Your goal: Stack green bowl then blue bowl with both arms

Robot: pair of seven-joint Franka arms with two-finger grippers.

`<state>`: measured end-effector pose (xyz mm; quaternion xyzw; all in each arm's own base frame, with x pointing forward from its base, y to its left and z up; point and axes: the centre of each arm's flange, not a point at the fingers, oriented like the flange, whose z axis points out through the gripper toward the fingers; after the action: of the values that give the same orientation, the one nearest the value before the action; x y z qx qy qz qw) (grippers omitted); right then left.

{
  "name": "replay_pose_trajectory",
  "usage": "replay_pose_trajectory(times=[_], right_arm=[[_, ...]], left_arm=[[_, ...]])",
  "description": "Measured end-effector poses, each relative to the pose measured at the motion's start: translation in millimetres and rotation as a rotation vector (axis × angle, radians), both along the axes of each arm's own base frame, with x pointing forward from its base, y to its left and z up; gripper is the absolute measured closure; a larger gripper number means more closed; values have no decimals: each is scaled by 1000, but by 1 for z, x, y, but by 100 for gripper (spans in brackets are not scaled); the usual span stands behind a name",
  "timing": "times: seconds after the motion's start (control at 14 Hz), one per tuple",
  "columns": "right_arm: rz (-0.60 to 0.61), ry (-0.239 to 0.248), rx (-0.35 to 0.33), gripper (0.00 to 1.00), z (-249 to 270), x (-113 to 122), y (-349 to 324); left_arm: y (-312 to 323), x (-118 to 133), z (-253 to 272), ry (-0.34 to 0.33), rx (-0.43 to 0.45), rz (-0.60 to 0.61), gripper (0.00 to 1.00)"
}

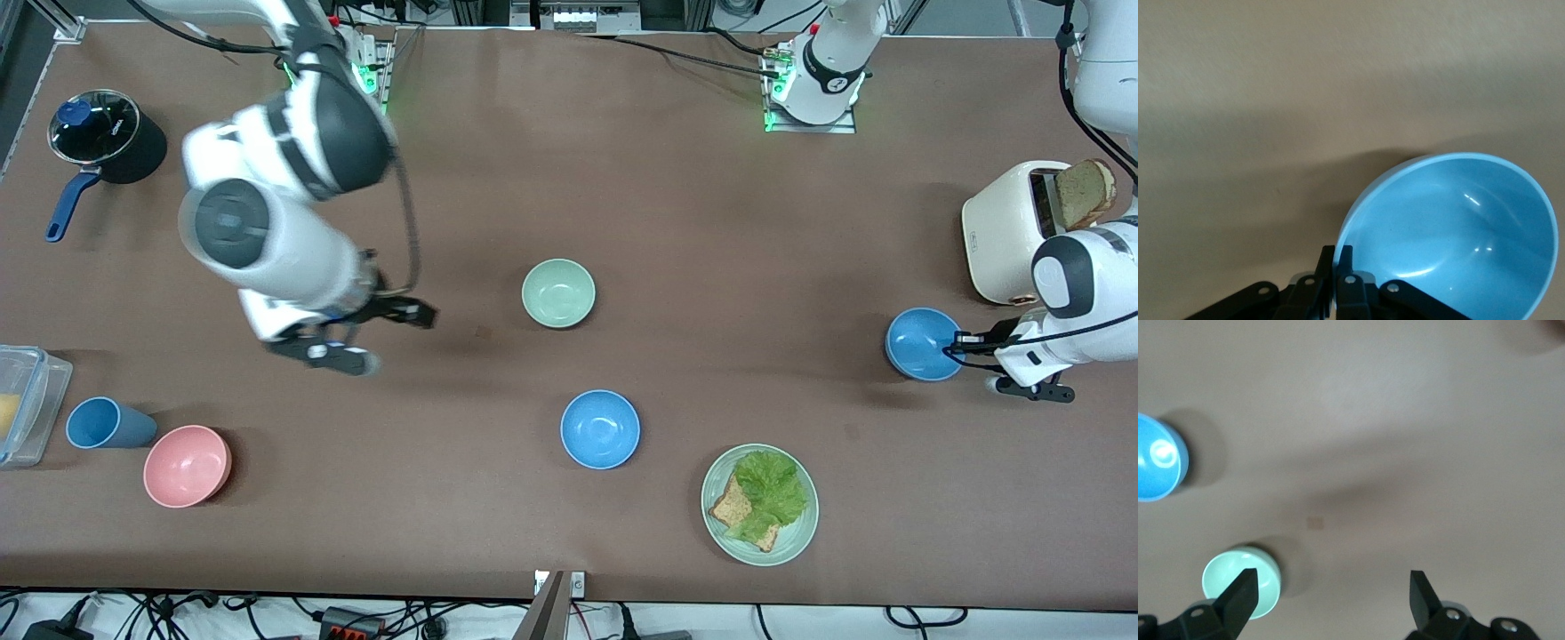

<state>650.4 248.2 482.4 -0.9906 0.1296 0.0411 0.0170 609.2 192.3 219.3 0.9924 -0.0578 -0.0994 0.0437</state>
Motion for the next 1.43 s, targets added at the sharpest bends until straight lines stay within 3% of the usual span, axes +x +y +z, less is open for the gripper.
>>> replay_pose_trajectory(times=[0.29, 0.64, 0.86, 1.0, 1.21, 1.43], right_arm=[[-19, -26, 8, 0, 29, 17, -88], [57, -64, 14, 0, 60, 15, -205], [93, -104, 12, 0, 90, -1, -258], [127, -129, 4, 0, 107, -10, -273], [183, -137, -5, 0, 114, -16, -291], [194, -118, -17, 0, 112, -22, -300]], left_arm=[[-44, -3, 50, 94, -37, -40, 95], [-166, -13, 138, 192, -34, 16, 95], [-222, -23, 167, 230, -119, 123, 95], [-246, -26, 169, 279, -178, 258, 95], [-295, -35, 168, 344, -142, 413, 95], [-390, -45, 178, 303, -93, 528, 95]])
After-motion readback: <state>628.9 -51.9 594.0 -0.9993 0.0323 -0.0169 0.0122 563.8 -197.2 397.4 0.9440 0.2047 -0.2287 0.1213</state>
